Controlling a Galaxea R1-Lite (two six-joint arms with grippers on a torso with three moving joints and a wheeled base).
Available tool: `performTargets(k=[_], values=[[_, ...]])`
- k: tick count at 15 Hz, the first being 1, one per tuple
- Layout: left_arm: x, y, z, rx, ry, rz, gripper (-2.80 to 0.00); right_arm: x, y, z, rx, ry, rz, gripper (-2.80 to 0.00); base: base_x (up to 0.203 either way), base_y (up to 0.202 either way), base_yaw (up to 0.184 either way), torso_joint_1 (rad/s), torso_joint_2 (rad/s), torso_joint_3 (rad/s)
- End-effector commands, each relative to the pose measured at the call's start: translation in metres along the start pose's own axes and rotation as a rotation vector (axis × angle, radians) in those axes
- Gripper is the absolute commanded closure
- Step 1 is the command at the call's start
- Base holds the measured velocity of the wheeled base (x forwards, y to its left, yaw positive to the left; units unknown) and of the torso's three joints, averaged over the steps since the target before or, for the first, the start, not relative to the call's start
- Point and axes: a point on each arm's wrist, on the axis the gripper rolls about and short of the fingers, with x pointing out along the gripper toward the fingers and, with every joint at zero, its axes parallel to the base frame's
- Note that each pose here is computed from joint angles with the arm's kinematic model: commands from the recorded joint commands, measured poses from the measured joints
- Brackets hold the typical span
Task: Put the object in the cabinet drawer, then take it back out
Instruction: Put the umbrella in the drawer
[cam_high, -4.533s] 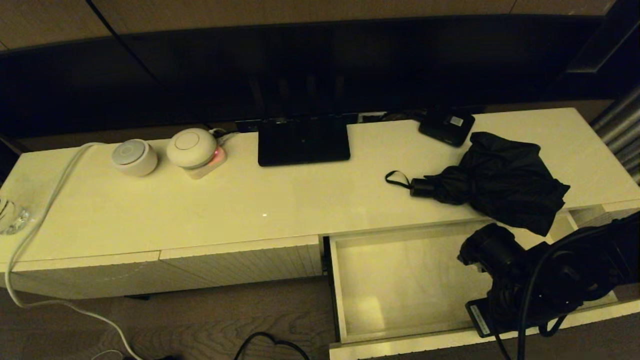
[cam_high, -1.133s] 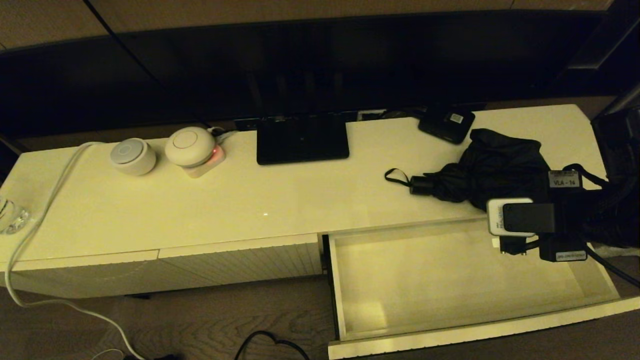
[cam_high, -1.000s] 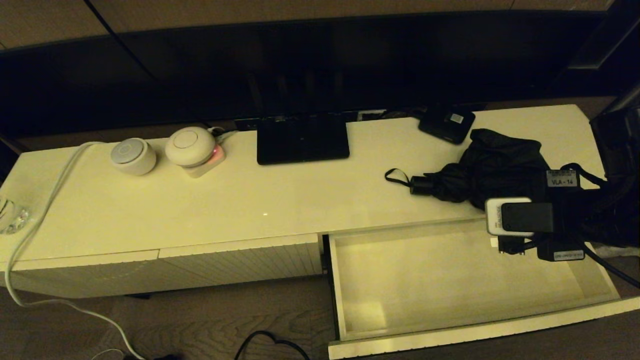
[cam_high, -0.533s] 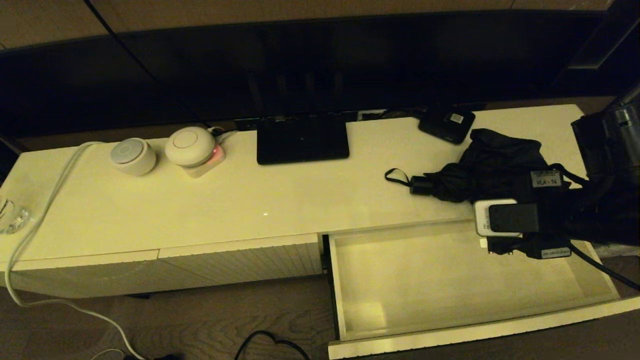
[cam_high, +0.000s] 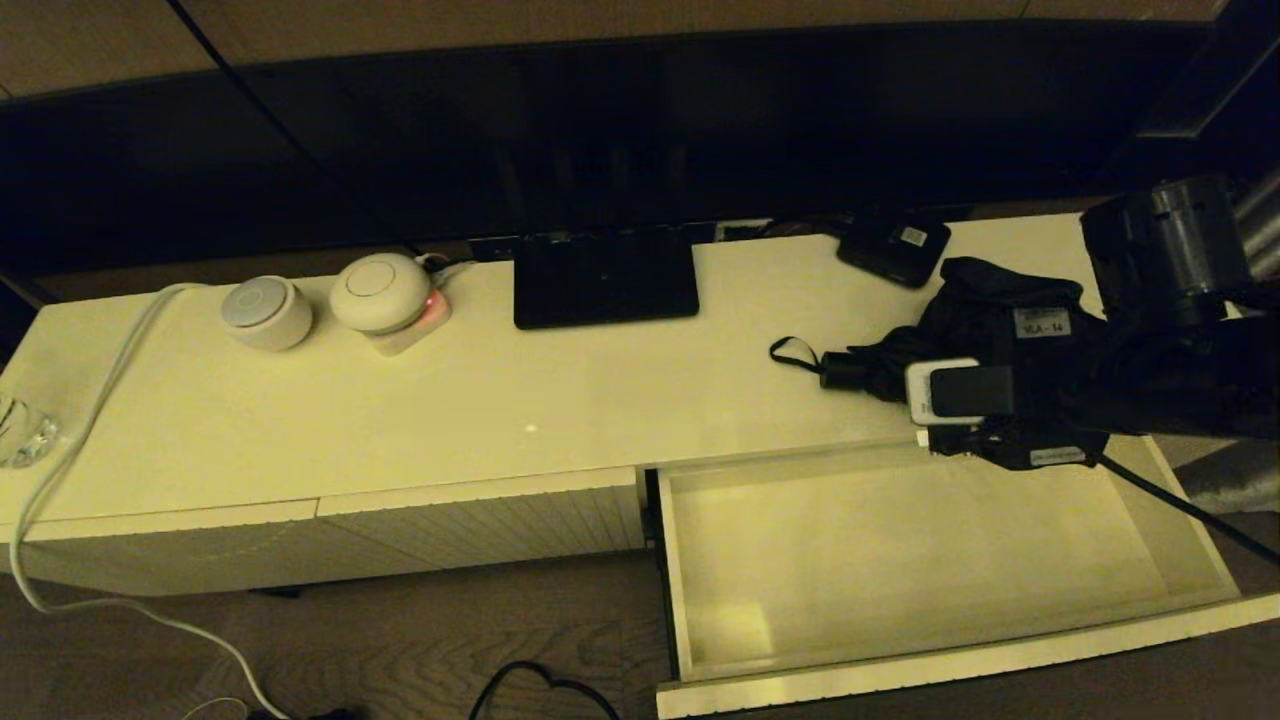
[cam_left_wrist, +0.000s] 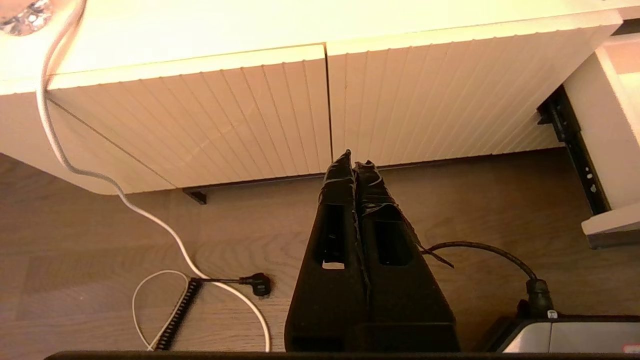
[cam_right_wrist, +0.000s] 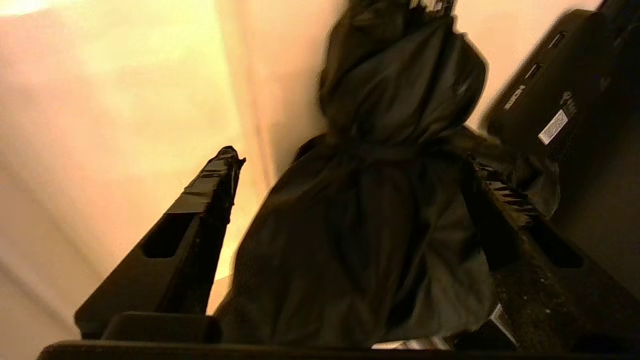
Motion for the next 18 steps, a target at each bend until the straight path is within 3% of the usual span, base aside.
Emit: performTargets(k=[1,7,16,17,18], values=[[0.000,0.000,-0.001,0.000,0.003,0.001,0.00,0.019,-0.004,0.003,-0.009,0.010,0.012,-2.80,0.000,0.000,0.000,0.000,0.00,0.000],[0.000,0.000,-0.001,0.000,0.003,0.001,0.00,0.046,-0.024,0.002,0.025,0.033,-0.042,-2.80,0.000,0.000,0.000,0.000,0.00,0.000],[0.000,0.000,-0.001,0.000,0.003,0.001,0.00,0.057,-0.025,0.001,0.025,0.047,-0.028,-2.80,0.000,0.000,0.000,0.000,0.00,0.000],[0.000,0.000,-0.001,0.000,0.003,0.001,0.00,0.057,-0.026,0.001,0.026,0.046,-0.033,0.00,0.000,0.000,0.000,0.000,0.00,0.000],[0.000,0.000,-0.001,0.000,0.003,0.001,0.00,0.056,-0.029,0.001,0.028,0.046,-0.041,0.00,0.000,0.000,0.000,0.000,0.00,0.000]])
